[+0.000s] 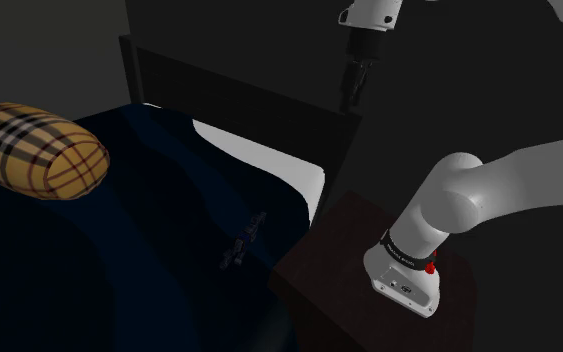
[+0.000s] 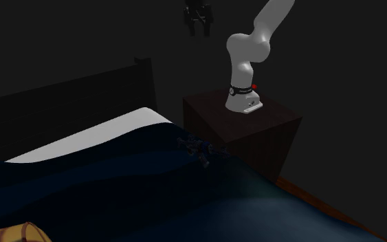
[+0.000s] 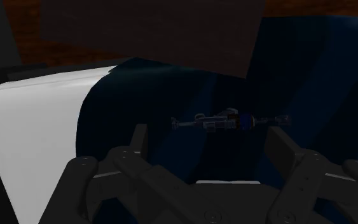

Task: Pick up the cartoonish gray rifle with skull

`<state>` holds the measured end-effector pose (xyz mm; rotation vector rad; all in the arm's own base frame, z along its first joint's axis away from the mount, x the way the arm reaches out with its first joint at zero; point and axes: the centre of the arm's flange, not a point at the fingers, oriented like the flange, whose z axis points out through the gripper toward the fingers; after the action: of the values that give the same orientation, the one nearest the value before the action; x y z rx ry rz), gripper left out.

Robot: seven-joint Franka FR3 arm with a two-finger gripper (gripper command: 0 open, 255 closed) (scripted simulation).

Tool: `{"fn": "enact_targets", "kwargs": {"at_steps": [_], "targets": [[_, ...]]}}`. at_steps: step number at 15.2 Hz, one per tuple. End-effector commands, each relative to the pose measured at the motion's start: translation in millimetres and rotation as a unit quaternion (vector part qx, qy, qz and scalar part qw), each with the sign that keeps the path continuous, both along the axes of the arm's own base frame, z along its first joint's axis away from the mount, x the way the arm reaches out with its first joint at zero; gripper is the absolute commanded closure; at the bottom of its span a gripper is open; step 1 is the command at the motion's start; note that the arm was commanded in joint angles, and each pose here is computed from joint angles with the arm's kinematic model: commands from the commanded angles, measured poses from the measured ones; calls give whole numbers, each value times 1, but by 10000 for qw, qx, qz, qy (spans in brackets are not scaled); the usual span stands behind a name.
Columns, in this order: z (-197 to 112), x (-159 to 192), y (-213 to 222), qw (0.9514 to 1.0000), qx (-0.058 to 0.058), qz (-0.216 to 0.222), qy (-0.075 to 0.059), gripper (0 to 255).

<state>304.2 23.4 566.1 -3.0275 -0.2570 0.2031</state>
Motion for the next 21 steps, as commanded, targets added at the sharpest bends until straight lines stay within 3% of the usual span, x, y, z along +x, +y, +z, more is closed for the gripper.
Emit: {"fn": "enact_targets", "kwargs": {"at_steps": [1, 3, 6, 8, 11, 16, 21], "targets": [[0, 0, 0, 10000, 0, 0, 0, 0], [-23, 2, 12, 9990, 12, -435, 91, 0], [-57, 6, 29, 9938, 31, -1085, 228, 0], [-80, 10, 40, 9879, 43, -1516, 319, 0], [-114, 16, 56, 9754, 62, -2157, 454, 0], [-172, 29, 82, 9449, 92, -3203, 674, 0], [-230, 45, 104, 9027, 120, -4208, 885, 0]]}}
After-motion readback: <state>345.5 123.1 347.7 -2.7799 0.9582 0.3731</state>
